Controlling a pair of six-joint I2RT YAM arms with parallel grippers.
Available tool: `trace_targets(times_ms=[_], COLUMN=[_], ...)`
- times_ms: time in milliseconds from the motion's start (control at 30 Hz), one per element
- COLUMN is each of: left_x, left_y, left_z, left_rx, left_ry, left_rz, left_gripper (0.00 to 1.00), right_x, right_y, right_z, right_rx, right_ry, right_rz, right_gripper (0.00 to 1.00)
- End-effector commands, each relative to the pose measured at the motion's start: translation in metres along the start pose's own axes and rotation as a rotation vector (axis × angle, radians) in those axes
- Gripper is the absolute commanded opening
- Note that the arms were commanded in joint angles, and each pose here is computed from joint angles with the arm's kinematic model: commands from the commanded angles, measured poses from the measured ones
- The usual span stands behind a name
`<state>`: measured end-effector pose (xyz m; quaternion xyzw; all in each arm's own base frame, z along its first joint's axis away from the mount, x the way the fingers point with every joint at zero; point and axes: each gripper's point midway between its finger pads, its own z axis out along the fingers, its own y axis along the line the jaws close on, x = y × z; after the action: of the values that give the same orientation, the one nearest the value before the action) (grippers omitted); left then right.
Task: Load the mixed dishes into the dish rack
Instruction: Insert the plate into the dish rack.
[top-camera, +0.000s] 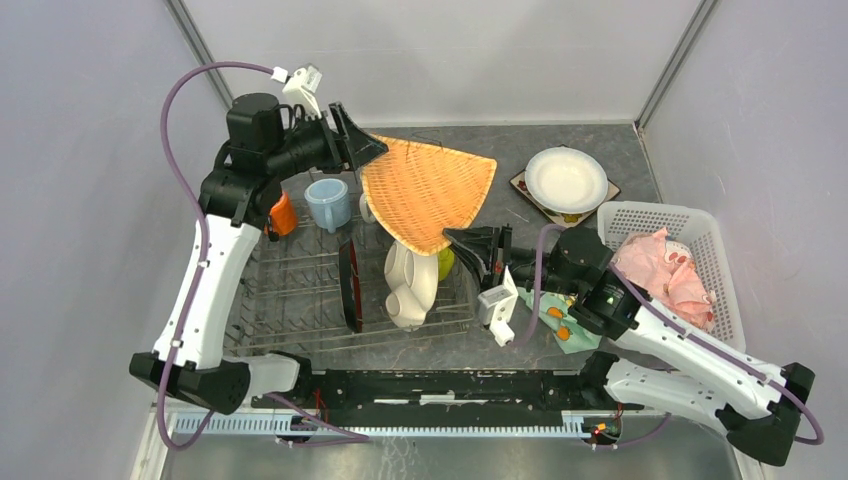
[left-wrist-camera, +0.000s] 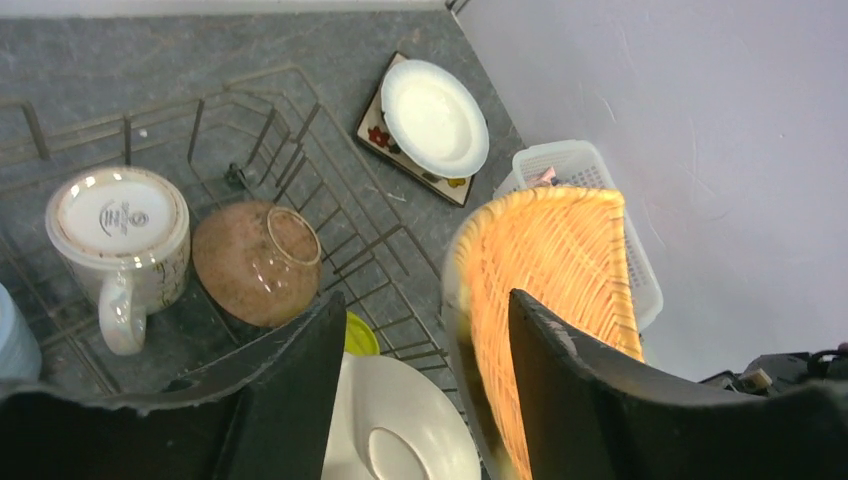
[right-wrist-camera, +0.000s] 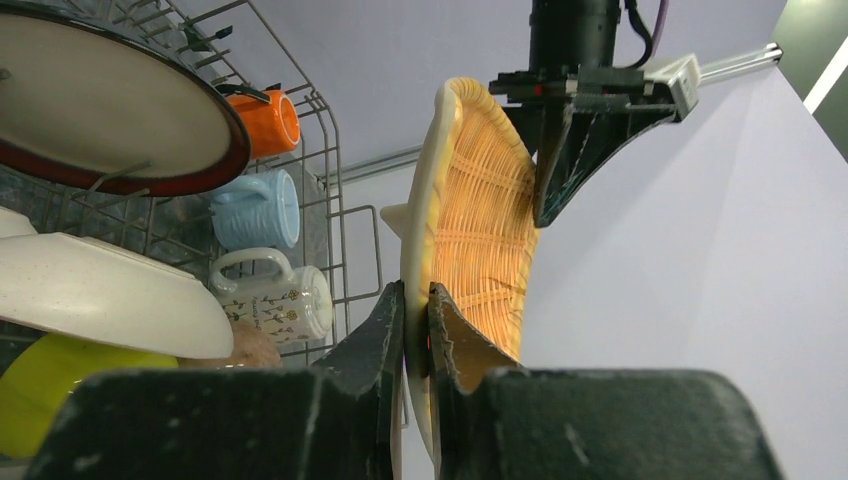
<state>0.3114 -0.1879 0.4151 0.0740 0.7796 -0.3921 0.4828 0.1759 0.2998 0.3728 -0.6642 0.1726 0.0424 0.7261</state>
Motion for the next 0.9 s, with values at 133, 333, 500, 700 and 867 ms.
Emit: trace_targets(times_ms=[133,333,500,700,867], left_x=[0.003,-0.003,-0.018,-0.04,-0.059], left_y=[0.009,0.005,0.009,0.014,0.025], left_z=[0.008,0.0,-0.023,-0.056,-0.093], left_rx=[-0.017,-0.017,-0.106,-0.225,-0.376], left_ry=[0.012,-0.035,-0.142,-0.283,-0.405], left_rz=[-0.003,0.006,0.022,0.05,0.106], left_gripper=[0.35,0.02,0.02,0.02,0.02], right_x=[-0.022,-0.019,-0.009,-0.005,0.001], right_y=[-0.037,-0.025,0.0,0.029,0.03], right_z=[0.0,0.001,0.0,-0.006,-0.019], right_rx=[0.097,0.098,0.094,0.093,0.155], right_ry=[-0.042,-0.041,-0.026,-0.037,0.002], right_rz=[-0.142,-0.063,0.079,0.202,0.277], right_gripper=[0.0,0.12,0.59,0.96,0.98])
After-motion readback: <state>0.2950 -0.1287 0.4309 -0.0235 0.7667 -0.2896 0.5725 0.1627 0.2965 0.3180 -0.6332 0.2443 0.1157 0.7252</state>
